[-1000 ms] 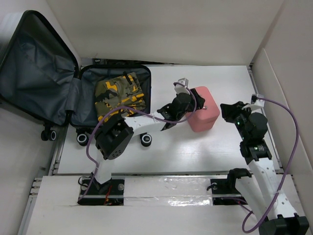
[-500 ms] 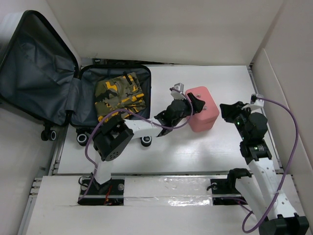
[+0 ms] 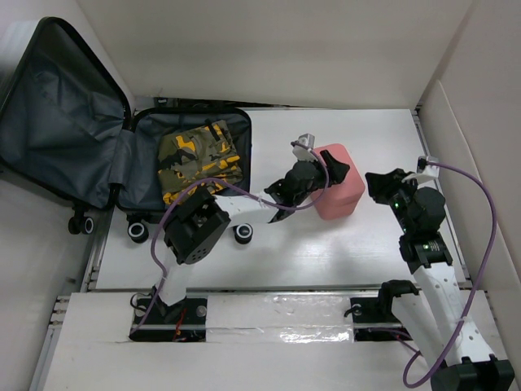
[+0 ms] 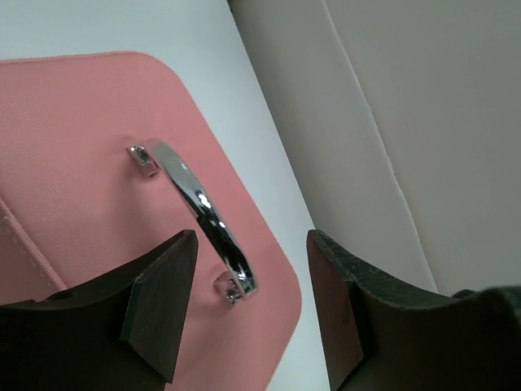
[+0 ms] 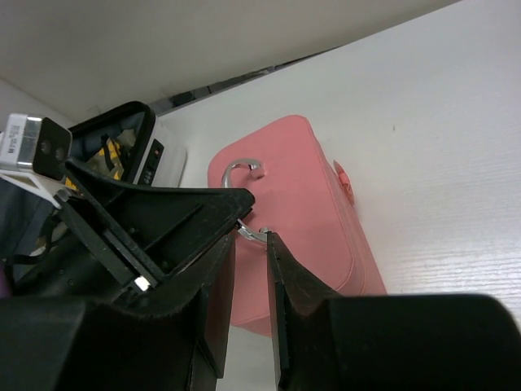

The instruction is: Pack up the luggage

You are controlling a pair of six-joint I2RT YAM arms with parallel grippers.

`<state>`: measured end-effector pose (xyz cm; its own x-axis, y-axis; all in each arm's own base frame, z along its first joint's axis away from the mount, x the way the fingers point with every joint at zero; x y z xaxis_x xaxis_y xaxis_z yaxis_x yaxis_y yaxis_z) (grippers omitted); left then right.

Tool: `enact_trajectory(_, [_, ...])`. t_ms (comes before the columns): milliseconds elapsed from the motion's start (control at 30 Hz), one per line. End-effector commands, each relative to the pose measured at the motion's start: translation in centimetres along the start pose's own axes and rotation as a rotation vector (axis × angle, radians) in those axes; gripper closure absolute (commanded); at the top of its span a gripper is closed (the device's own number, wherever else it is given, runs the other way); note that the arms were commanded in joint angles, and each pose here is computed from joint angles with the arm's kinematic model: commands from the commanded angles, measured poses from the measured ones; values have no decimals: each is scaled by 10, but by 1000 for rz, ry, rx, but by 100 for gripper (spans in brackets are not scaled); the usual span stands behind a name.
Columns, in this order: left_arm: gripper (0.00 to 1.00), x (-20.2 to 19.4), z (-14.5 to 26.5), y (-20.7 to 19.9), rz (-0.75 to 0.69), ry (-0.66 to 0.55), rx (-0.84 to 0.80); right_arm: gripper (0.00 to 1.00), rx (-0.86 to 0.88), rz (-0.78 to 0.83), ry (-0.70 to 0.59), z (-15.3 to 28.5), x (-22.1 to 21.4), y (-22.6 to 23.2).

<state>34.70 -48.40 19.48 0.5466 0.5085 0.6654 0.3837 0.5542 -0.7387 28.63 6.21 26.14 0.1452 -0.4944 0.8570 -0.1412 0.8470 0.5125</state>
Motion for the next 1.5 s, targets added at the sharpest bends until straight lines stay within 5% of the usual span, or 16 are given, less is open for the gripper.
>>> enact_trajectory(0, [47,17,-4,-13,29,-61,-36,72,52,23,-35,2,14,14])
enact_trajectory(300, [58,7,-19,3,-11,-16,29,71,43,20,-29,4,10,11])
enact_trajectory(400, [77,4,-29,4,-23,-10,34,71,45,16,-33,4,10,11])
enact_trajectory(467, [100,6,-32,6,-19,-13,28,71,47,17,-41,6,12,12])
enact_trajectory(667, [100,47,-24,-43,-66,-69,-104,71,33,22,-67,13,20,14])
enact_trajectory(833, [100,120,1,-90,-135,-176,-189,71,27,25,-67,19,22,16])
enact_trajectory(1033, [100,217,52,-94,-189,-316,-147,69,48,44,-67,22,19,21])
enact_trajectory(1300, [100,328,116,-10,-201,-431,44,67,132,52,-13,17,-5,33])
enact_trajectory(1467, [100,364,147,39,-192,-456,142,67,146,59,17,14,-12,35])
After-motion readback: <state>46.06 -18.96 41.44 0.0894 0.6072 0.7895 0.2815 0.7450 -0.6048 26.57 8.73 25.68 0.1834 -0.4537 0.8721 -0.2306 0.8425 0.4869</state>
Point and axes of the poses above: each gripper's point midway between its finger pads, its own z axis back along the fingers, its own y axis along the line the jaws close on, x = y × z, the point moved 1 cm from there along z, back along the fingers, and after that the axes turned 2 degrees about -z, right-handed, at the moved point
